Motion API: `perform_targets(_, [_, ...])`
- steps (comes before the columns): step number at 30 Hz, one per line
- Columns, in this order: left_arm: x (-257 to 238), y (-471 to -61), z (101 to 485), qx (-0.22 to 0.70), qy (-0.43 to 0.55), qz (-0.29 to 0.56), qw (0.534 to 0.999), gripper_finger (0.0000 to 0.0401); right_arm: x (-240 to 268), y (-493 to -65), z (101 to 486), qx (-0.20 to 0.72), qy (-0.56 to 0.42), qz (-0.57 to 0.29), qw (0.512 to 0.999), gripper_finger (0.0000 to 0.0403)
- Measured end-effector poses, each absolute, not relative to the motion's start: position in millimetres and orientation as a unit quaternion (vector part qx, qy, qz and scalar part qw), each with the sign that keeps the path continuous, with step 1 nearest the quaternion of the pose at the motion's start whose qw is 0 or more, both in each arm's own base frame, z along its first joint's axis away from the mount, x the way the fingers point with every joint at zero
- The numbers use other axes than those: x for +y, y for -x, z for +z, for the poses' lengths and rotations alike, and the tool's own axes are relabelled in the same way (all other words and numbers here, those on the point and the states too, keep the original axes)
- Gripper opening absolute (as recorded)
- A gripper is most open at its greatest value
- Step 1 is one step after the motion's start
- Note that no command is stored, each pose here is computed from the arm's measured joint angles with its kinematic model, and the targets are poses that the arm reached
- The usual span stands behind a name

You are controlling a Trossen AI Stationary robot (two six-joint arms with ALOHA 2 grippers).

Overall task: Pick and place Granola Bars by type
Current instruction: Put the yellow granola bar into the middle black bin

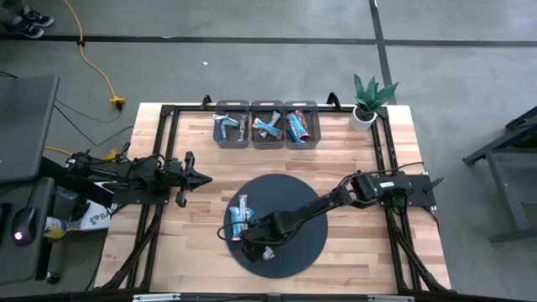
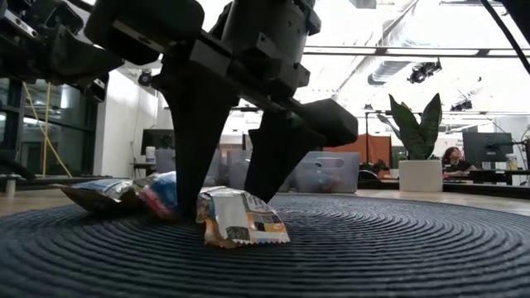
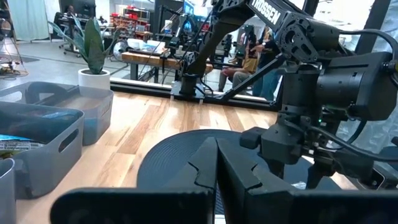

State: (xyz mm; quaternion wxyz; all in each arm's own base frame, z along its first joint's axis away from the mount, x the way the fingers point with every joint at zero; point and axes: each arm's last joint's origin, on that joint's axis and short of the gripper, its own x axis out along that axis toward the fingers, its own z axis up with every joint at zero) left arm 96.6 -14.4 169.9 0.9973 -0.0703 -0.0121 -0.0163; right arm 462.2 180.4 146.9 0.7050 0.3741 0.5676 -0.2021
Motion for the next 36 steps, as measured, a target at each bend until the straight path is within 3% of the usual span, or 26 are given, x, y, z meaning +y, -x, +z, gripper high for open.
perform_targets(16, [-14.4,-96.5,169.9,-0.012,0.070,-0.016,0.997,0.0001,176.9,-460.5,142.4,0.572,-0.363,-0.224,0.701,0.0188])
perform_targets(36, [-14.3,-96.5,170.0,-0.012,0.070,-0.016,0.997,0.0001,171.5,-456.0,147.9,0.582,-0.366,-0.239,0.685,0.0088])
